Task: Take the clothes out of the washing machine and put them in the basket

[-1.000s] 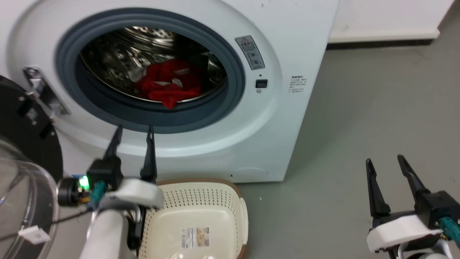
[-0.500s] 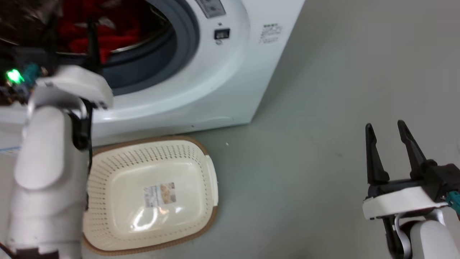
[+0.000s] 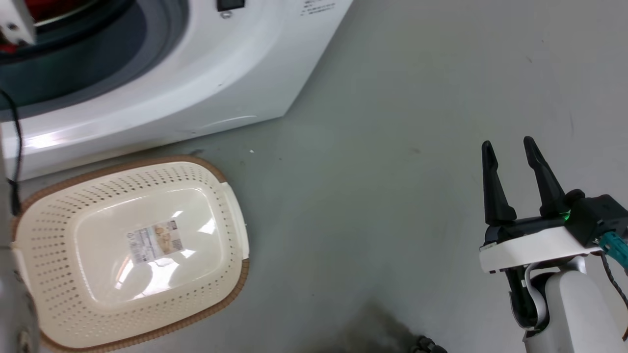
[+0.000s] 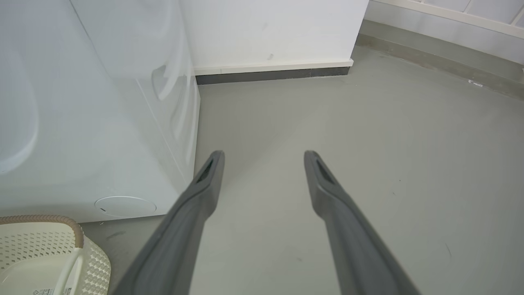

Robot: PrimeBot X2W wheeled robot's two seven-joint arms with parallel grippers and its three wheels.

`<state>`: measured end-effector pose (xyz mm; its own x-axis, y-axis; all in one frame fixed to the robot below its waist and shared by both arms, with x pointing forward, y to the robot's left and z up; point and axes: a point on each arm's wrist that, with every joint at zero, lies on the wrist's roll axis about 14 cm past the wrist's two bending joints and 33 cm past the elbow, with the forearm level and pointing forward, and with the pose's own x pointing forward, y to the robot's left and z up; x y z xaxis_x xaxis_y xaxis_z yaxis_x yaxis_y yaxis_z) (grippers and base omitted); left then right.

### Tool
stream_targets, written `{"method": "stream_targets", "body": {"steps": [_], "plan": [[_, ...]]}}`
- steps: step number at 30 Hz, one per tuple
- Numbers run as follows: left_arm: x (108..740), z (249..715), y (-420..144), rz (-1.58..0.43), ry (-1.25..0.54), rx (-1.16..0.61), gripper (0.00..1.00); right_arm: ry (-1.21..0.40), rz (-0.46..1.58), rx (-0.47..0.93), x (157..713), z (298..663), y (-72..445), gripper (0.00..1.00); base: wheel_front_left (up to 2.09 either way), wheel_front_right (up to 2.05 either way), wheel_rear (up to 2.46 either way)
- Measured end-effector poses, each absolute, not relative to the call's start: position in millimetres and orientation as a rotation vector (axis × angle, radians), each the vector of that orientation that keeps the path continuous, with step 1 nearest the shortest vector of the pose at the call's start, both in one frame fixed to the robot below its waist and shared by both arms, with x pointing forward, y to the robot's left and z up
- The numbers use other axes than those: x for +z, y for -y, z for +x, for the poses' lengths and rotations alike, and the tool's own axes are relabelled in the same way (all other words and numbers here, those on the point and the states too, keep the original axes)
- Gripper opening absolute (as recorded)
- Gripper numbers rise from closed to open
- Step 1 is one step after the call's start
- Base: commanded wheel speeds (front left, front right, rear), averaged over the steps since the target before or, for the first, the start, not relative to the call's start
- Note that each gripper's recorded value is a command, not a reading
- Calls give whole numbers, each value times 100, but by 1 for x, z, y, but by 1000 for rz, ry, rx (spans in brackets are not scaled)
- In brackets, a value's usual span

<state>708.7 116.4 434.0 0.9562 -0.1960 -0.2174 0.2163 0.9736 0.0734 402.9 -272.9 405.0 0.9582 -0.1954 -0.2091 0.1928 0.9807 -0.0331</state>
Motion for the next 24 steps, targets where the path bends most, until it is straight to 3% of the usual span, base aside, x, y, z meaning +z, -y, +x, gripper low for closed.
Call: {"method": "stream_targets", "body": {"steps": [10,24], "plan": [[392,738,-118,167,-500,-220,100,-247,-15,-236,395,400,286,100,0,0,0],[319,709,-131,205,-893,-203,100,-272,-21,-256,388,397,292,100,0,0,0]]}}
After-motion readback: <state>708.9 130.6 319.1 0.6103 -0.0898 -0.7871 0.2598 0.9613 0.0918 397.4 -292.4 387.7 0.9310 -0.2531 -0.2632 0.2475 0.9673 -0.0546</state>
